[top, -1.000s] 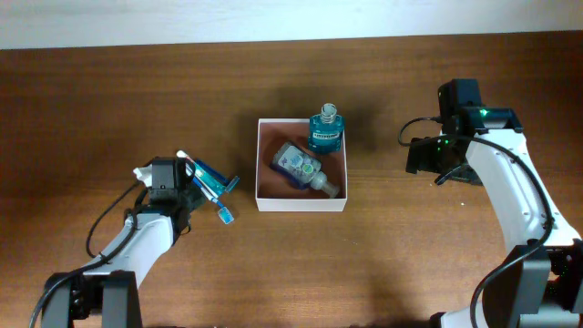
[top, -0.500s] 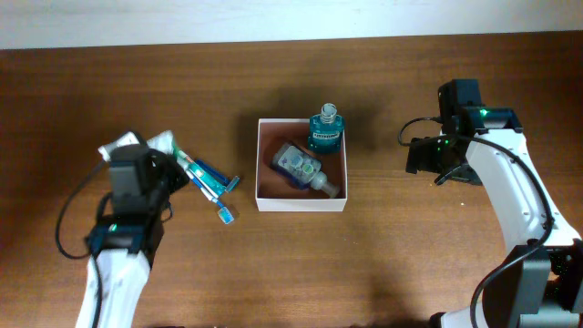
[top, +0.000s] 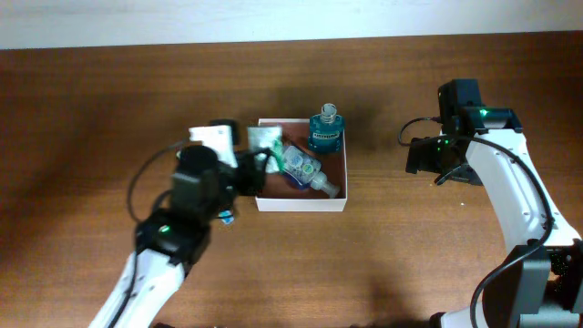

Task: Pack container
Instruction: 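Carry the soap bar pack right and drop it into the pink box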

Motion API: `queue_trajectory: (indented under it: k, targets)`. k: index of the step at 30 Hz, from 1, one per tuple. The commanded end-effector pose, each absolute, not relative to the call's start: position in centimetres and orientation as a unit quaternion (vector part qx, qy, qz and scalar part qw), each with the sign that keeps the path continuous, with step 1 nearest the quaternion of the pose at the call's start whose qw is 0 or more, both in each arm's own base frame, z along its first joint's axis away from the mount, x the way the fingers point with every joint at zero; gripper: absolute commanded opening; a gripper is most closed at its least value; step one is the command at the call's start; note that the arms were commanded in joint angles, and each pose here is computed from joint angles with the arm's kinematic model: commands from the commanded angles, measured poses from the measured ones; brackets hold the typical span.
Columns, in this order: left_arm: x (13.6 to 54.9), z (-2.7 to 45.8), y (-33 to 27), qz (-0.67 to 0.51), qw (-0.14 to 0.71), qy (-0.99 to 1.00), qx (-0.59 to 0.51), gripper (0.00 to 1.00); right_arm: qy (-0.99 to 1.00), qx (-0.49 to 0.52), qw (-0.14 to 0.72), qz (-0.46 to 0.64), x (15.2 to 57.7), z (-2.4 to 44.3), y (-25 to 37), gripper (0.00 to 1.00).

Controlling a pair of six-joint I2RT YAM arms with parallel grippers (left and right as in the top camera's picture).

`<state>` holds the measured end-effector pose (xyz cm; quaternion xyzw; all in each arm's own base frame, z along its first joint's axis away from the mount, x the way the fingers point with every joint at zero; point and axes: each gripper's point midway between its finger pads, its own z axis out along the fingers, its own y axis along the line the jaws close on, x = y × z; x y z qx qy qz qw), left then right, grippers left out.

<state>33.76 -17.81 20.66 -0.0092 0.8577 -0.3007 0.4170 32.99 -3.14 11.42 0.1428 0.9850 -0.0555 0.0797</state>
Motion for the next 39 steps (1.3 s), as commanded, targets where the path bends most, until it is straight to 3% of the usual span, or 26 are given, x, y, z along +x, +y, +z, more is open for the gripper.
queue_trajectory:
  k: [1,2,3,4,5,6,9,10,16,19,27,30,33,37,39]
  targets:
    - [34.2,18.6,-19.6,-0.288,0.403,0.869,0.012,0.22,0.985,0.142,0.081,-0.053,33.2,11.5,-3.2,0.99]
    - [34.3,18.1,-20.0,-0.288,0.397,0.871,0.015,0.22,0.985,0.142,0.081,-0.053,33.2,11.5,-3.2,0.99]
    - [34.4,17.5,-20.5,-0.289,0.391,0.873,0.019,0.34,0.985,0.142,0.081,-0.053,33.2,11.5,-3.2,0.98]
    - [34.5,17.1,-20.7,-0.289,0.389,0.874,0.02,0.62,0.985,0.142,0.081,-0.053,33.2,11.5,-3.2,0.99]
    - [34.6,16.8,-20.9,-0.289,0.387,0.875,0.021,0.82,0.985,0.142,0.081,-0.053,33.2,11.5,-3.2,0.99]
    - [34.7,16.7,-21.0,-0.289,0.388,0.875,0.021,0.87,0.985,0.142,0.081,-0.053,33.2,11.5,-3.2,0.99]
    - [35.1,17.5,-20.6,-0.282,0.407,0.868,0.037,0.87,0.985,0.142,0.081,-0.053,33.2,11.5,-3.2,0.99]
    - [35.2,18.1,-20.2,-0.28,0.416,0.864,0.039,0.91,0.985,0.142,0.081,-0.053,33.2,11.5,-3.3,0.99]
    - [35.4,19.4,-14.7,-0.219,0.437,0.872,-0.024,0.89,0.985,0.142,0.081,-0.053,33.2,11.5,-3.2,0.99]
    - [34.3,17.4,-11.2,-0.154,0.408,0.897,-0.065,0.99,0.985,0.142,0.081,-0.053,33.2,11.5,-3.2,0.99]
    - [31.8,10.4,-8.3,-0.088,0.294,0.94,-0.149,0.99,0.985,0.142,0.081,-0.053,33.2,11.5,-3.2,0.99]
    - [31.7,7.8,-7.9,-0.068,0.26,0.947,-0.174,0.89,0.985,0.142,0.081,-0.053,33.2,11.5,-3.2,0.99]
    - [31.4,5.6,-7.4,-0.045,0.232,0.952,-0.195,0.66,0.985,0.142,0.081,-0.053,33.2,11.5,-3.3,0.99]
    - [30.9,3.4,-7.1,-0.035,0.199,0.951,-0.234,0.53,0.985,0.142,0.081,-0.053,33.2,11.5,-3.2,0.99]
    - [30.7,2.7,-7.0,-0.031,0.189,0.952,-0.24,0.52,0.985,0.142,0.081,-0.053,33.2,11.5,-3.2,0.98]
